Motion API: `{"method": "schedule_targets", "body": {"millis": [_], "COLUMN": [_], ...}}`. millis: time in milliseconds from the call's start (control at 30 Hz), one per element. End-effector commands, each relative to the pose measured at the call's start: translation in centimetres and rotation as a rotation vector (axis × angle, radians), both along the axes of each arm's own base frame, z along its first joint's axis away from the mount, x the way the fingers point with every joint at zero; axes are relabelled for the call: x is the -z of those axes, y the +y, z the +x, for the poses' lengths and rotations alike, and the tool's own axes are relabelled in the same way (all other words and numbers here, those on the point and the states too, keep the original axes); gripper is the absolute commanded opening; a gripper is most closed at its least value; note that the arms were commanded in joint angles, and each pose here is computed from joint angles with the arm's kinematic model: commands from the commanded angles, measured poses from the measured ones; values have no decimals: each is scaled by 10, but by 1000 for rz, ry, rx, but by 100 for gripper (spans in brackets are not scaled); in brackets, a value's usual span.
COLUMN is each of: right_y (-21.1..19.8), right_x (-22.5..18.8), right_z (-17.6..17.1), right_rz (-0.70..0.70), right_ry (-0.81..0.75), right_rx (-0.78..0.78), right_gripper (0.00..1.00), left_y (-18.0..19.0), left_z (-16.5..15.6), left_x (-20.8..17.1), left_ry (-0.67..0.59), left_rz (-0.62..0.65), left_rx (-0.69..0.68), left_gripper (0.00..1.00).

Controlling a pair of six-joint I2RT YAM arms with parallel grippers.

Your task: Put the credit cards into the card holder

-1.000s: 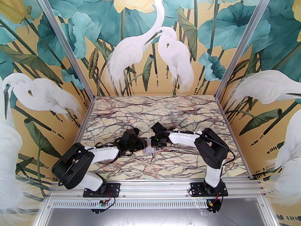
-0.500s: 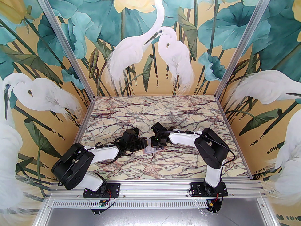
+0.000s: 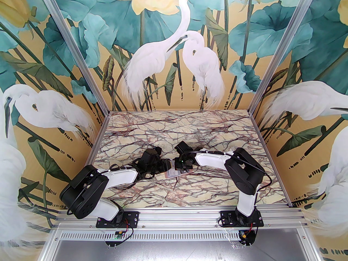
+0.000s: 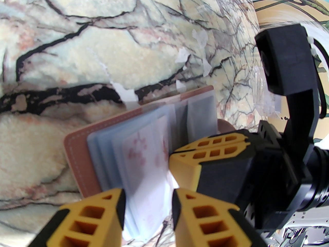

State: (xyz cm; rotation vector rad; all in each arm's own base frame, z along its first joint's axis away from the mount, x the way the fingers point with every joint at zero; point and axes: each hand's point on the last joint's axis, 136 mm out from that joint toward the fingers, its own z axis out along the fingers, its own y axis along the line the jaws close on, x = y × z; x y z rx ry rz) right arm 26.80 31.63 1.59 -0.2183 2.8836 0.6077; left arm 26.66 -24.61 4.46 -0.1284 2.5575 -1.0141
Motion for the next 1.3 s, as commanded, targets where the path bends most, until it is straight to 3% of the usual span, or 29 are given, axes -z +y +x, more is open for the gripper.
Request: {"method": "schedule_targets", "body": {"millis": [0, 733, 1267], "right_y": [-13, -12, -26], "right_x": [28, 15, -34], "right_z": [-12, -8, 4], "right_rz": [-76, -51, 23], "right_ry": [57, 26, -83], "right_rx": [-6, 6, 97], "right_gripper": [8, 9, 28], "left_y": [-5, -22, -35], "left_z": [2, 3, 3], "left_x": [-4, -11, -25], "left_ry": [-12, -3, -9], "left_rz": [2, -62, -90], "left_rx": [21, 57, 81], "left_gripper": [38, 38, 38]}}
